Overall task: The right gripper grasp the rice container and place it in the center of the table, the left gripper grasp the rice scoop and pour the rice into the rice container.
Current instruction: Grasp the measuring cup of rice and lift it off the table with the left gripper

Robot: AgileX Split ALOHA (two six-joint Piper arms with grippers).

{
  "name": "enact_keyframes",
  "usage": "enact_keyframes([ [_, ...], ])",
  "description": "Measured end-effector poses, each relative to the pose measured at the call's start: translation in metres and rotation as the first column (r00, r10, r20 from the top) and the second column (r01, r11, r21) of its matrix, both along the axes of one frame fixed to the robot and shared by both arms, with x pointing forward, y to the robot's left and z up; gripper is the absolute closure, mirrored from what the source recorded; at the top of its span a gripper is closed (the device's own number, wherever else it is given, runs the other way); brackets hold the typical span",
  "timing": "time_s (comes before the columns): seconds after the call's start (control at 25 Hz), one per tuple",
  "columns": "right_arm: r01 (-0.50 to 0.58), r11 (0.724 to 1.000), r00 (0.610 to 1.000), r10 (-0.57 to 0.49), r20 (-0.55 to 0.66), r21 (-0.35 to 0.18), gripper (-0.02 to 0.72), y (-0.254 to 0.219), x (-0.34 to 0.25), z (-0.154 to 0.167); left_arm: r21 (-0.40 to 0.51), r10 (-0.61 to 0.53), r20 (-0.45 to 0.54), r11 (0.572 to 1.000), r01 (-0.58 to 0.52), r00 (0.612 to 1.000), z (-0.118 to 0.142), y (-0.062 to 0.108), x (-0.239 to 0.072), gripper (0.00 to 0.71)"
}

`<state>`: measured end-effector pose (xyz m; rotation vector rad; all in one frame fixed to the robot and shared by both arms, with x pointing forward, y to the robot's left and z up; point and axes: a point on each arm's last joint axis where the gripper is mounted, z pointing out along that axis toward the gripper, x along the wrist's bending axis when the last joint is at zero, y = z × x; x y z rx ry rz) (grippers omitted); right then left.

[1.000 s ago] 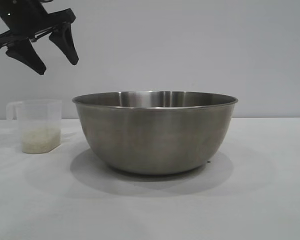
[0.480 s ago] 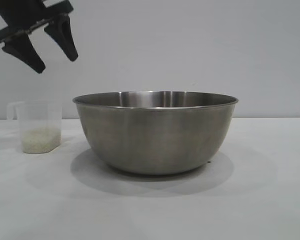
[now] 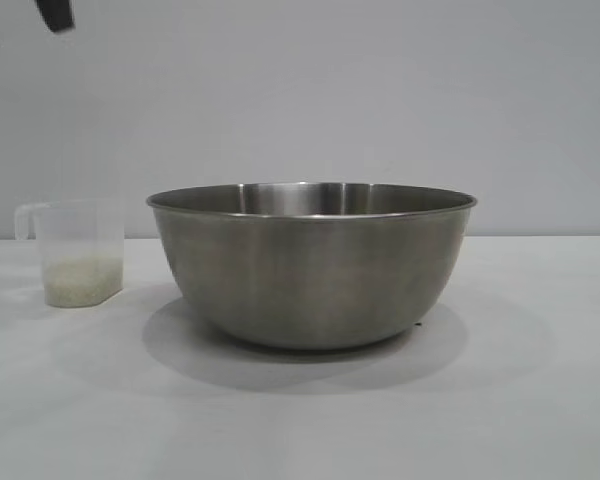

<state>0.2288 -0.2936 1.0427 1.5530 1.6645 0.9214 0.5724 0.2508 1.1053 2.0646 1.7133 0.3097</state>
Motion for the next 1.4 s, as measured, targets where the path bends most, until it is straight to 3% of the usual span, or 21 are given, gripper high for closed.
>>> enact_keyframes([
  [0.24, 0.000, 1.000, 1.000, 0.000, 0.000, 0.000, 0.261, 0.000, 0.000, 0.000, 0.020, 0.028, 0.063, 0.999, -0.029, 0.998, 0.030, 0.008, -0.040, 0.203],
  [0.44, 0.000, 1.000, 1.000, 0.000, 0.000, 0.000, 0.261, 0.000, 0.000, 0.000, 0.008, 0.041, 0.139, 0.999, -0.042, 0.989, 0.022, 0.013, -0.081, 0.203],
  [0.88, 0.000, 1.000, 1.000, 0.000, 0.000, 0.000, 0.261, 0.000, 0.000, 0.000, -0.052, 0.110, 0.341, 0.994, -0.098, 0.934, -0.047, 0.022, -0.142, 0.203],
  [1.12, 0.000, 1.000, 1.000, 0.000, 0.000, 0.000, 0.261, 0.000, 0.000, 0.000, -0.173, 0.218, 0.411, 0.972, -0.159, 0.885, -0.075, 0.023, -0.151, 0.203],
  [1.4, 0.000, 1.000, 1.000, 0.000, 0.000, 0.000, 0.261, 0.000, 0.000, 0.000, -0.191, 0.297, 0.492, 0.954, -0.231, 0.818, -0.113, 0.032, -0.163, 0.203],
])
